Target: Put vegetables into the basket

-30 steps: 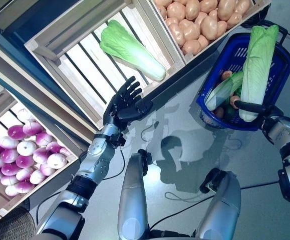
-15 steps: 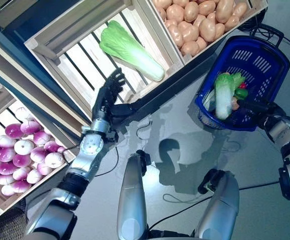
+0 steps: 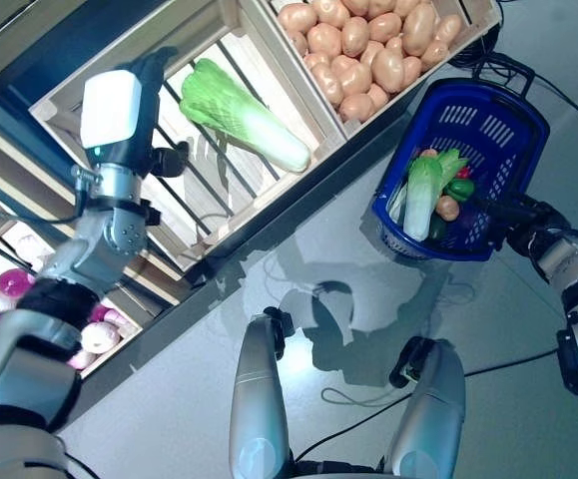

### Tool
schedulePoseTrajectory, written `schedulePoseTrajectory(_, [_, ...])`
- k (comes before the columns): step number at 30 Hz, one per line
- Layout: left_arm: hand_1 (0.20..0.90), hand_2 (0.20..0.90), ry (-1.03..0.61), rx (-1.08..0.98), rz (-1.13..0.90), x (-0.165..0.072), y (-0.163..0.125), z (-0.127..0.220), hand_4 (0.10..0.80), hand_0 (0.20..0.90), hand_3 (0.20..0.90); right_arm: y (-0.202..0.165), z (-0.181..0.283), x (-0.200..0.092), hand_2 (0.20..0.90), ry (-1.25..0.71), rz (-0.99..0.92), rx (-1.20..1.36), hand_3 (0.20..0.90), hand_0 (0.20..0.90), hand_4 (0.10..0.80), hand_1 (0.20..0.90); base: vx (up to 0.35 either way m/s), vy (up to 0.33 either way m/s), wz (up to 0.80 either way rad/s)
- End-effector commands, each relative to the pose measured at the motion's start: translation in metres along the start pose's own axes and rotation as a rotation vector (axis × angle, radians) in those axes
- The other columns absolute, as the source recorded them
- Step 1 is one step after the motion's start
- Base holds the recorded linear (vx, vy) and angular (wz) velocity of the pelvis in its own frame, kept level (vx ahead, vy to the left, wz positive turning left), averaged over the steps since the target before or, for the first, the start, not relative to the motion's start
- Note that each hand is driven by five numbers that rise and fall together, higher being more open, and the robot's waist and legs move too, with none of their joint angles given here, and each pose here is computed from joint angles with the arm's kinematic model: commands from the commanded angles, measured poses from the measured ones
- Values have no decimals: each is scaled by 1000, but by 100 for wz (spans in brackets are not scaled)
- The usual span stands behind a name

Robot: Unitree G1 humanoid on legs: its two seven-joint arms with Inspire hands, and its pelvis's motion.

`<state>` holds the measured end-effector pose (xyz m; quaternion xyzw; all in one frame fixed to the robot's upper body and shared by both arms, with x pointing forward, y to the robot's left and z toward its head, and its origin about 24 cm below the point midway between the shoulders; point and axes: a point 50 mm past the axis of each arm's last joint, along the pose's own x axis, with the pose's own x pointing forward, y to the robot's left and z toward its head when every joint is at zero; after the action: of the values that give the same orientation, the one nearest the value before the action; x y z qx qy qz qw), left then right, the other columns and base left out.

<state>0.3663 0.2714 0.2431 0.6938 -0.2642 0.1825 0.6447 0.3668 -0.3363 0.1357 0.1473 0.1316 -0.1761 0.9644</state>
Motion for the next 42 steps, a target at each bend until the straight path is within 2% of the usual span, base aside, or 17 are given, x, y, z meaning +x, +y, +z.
schedulePoseTrajectory(1, [900,900,-26,273,102,24,30,-14,800,900,900,9,23,-2,900,-93,83,10,900,900,800,900,-33,134,-21])
schedulePoseTrajectory(10, [900,900,-62,396,2,41,25,-8,800,900,900,16,36,-3,900,-84,94,-56,900,900,800,900,-21,117,-16])
schedulePoseTrajectory(25, [900,900,-45,355,38,57,36,2,800,900,900,25,47,-4,900,-121,136,-83,900,900,800,900,-27,48,-5])
schedulePoseTrajectory(33, [900,900,-55,379,41,62,38,8,800,900,900,35,49,-4,900,-134,173,-87,900,900,800,900,2,10,-2])
schedulePoseTrajectory(42, [900,900,7,430,-4,70,45,6,800,900,900,48,55,-6,900,-161,259,-93,900,900,800,900,-9,42,-6])
